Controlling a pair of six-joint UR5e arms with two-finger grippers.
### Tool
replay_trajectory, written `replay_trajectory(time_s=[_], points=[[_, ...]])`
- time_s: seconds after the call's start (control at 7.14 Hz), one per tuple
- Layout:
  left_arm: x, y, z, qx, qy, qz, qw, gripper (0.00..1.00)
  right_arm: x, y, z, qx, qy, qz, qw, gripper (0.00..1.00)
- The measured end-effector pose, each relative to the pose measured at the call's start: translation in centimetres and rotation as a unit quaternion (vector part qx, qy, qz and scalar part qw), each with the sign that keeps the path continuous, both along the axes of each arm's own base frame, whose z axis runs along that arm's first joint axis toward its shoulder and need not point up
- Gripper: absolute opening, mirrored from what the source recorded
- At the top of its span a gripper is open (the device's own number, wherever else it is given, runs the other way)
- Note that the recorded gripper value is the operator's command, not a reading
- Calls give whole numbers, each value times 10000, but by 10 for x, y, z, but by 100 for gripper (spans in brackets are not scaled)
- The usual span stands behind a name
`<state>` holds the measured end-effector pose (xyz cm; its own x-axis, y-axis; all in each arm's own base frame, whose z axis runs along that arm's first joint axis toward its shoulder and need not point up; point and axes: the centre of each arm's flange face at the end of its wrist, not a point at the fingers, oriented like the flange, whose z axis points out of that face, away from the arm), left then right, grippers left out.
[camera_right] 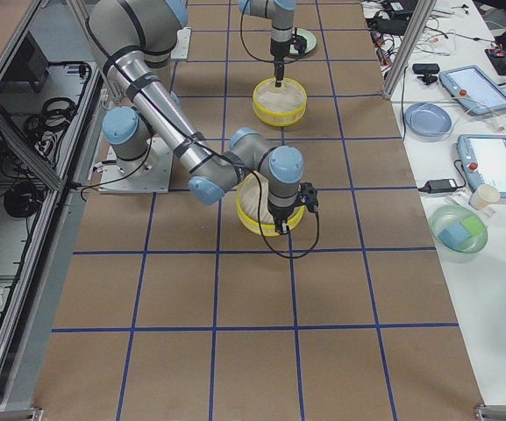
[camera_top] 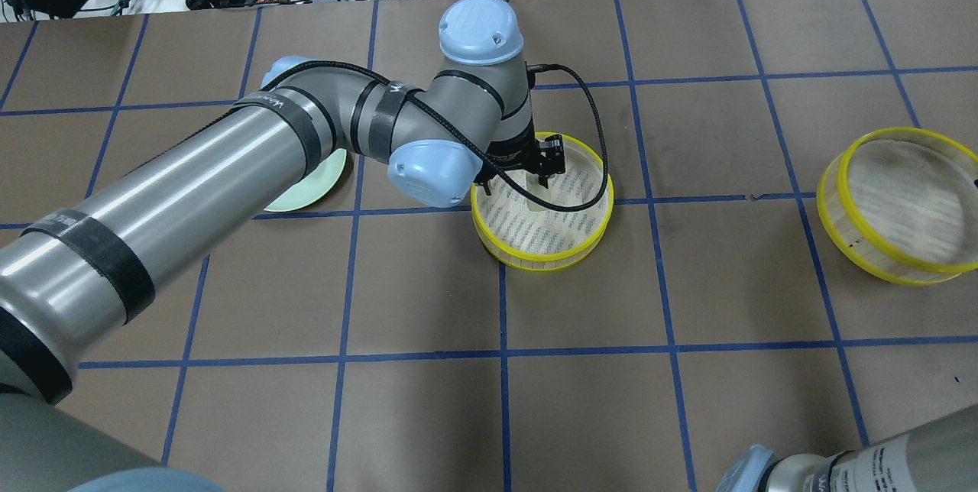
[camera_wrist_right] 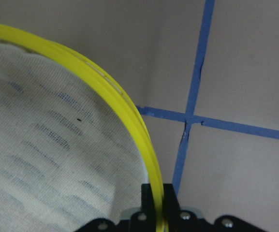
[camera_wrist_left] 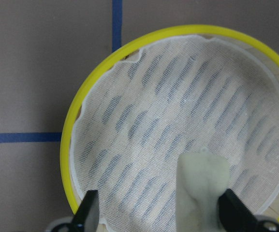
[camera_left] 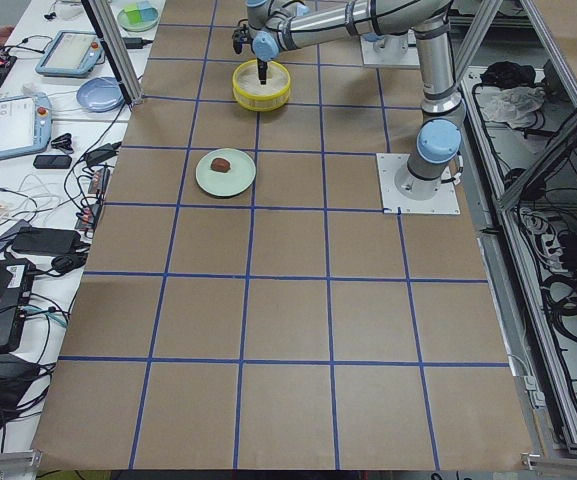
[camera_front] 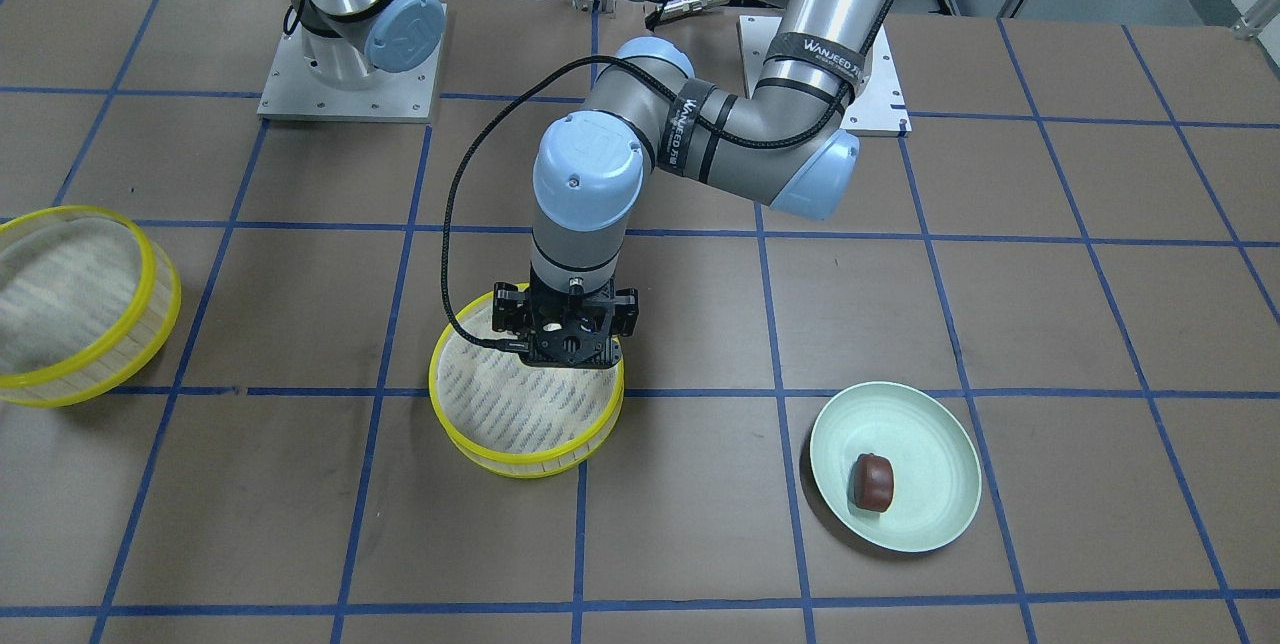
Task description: Stack buns with steamer
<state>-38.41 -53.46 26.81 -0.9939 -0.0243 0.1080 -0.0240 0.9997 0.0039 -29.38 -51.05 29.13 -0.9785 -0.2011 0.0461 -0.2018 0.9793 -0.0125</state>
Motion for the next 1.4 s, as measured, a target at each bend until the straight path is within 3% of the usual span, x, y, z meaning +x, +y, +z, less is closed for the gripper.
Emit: replay_trajectory(time_s=[0.56, 0.98, 1.12, 1.4], points=[[44, -21, 25, -144, -51, -1, 9999, 100, 139, -32, 52, -25, 7, -66, 10000, 0], [208, -77, 69, -375, -116, -39, 9992, 100, 299, -45, 57, 65, -118, -581, 9982, 0], [264, -91, 67, -391, -151, -12, 9991, 100, 358, -41, 53, 91, -113, -819, 9965, 0], [319, -104, 42, -264, -200, -297, 9990, 100, 451, -26, 38, 168, -66, -1226, 9923, 0]])
